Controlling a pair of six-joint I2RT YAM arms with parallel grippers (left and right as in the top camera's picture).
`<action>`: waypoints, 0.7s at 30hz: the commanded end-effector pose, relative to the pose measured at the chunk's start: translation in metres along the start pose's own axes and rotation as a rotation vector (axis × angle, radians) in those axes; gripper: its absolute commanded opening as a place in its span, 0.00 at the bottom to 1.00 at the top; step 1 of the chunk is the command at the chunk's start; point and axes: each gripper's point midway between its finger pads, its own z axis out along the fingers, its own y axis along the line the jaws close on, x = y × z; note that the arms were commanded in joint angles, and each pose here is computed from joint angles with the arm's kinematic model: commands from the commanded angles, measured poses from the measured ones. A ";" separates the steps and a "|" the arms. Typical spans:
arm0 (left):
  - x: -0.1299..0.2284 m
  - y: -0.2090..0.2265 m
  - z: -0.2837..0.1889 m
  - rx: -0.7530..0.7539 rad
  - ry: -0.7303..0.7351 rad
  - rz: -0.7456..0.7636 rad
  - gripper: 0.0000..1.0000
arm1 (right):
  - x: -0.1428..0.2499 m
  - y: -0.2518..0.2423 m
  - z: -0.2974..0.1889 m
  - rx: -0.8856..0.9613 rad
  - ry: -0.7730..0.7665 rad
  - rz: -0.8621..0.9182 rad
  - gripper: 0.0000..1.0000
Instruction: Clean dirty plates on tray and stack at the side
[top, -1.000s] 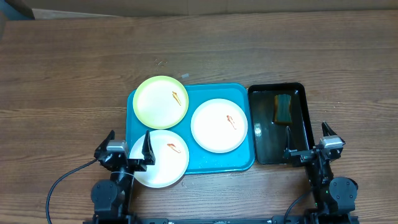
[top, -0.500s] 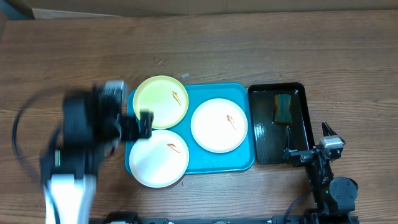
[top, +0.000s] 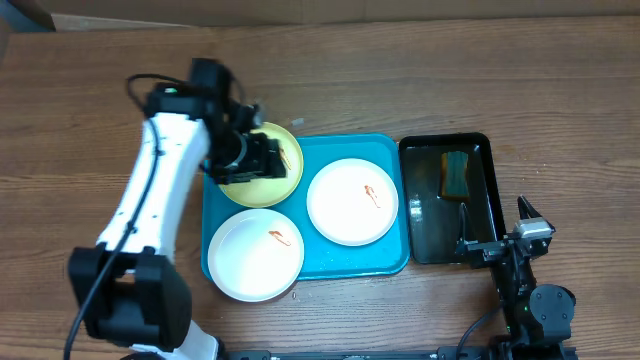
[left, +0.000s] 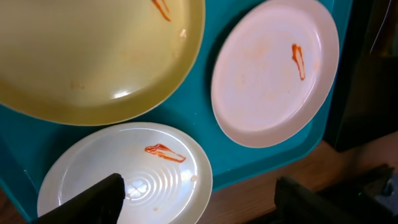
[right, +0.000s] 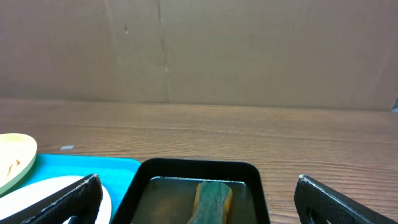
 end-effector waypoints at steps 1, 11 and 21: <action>0.004 -0.005 0.010 -0.132 -0.002 0.005 0.87 | 0.003 -0.002 0.000 0.011 -0.001 0.004 1.00; -0.006 -0.032 0.021 -0.191 -0.075 0.094 1.00 | 0.003 -0.002 0.000 0.011 -0.001 0.004 1.00; -0.018 -0.036 0.020 -0.174 -0.126 0.068 1.00 | 0.003 -0.002 0.000 0.011 -0.001 0.004 1.00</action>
